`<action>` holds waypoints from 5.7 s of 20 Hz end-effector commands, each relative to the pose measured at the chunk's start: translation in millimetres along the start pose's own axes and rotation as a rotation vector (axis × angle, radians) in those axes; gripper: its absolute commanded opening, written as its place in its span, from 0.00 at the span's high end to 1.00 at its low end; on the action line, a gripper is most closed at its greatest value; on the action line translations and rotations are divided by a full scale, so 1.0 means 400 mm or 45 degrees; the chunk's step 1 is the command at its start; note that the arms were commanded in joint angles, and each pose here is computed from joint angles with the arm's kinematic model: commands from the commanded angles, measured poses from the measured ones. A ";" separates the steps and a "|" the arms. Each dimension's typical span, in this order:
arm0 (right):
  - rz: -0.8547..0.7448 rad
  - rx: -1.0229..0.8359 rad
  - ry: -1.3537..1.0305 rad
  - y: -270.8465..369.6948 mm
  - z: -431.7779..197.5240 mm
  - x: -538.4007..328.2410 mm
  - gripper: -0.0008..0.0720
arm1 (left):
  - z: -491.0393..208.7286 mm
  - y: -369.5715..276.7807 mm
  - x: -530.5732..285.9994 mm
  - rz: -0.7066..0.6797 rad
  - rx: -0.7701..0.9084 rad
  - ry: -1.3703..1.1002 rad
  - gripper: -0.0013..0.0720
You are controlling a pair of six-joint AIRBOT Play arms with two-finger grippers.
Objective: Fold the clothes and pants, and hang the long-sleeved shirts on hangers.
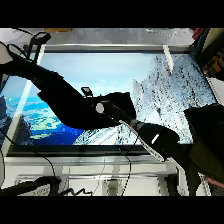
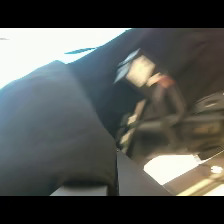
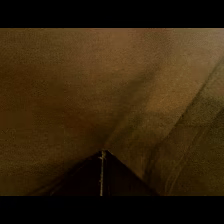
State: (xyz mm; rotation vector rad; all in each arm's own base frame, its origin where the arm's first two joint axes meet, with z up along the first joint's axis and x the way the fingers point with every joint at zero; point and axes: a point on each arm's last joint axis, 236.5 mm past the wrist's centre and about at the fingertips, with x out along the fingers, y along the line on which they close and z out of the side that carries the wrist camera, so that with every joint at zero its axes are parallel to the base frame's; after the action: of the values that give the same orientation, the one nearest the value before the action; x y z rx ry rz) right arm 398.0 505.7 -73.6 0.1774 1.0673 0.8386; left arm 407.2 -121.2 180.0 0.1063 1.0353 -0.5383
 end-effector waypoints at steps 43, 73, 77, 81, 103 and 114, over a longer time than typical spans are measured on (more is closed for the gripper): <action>-0.061 -0.253 0.409 -0.428 -0.249 -0.788 0.97 | -0.033 -0.159 0.311 0.057 0.211 0.237 0.97; -0.363 -0.243 -0.052 -0.467 -0.107 -0.844 0.96 | 0.324 -0.229 0.448 -0.240 -0.100 -0.685 0.48; -0.382 -0.059 -0.212 -0.466 -0.043 -0.841 0.05 | 0.350 -0.295 0.438 -0.246 -0.063 -0.757 0.02; -0.379 -0.122 -0.017 -0.463 -0.116 -0.768 0.05 | 0.343 -0.336 0.441 -0.273 -0.040 -0.746 0.02; -0.782 -0.207 -0.067 -0.670 -0.003 -0.566 0.07 | 0.259 -0.301 0.463 -0.336 -0.031 -0.530 0.02; -0.671 0.099 -0.012 -0.756 0.036 -0.624 0.23 | 0.211 -0.252 0.471 -0.329 -0.017 -0.419 0.04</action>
State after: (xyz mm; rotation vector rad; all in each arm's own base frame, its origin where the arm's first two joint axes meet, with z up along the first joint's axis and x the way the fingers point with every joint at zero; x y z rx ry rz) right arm 516.8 142.4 -32.4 -0.0588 0.9719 0.3161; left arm 503.0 -317.3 88.2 -0.1353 0.6931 -0.7517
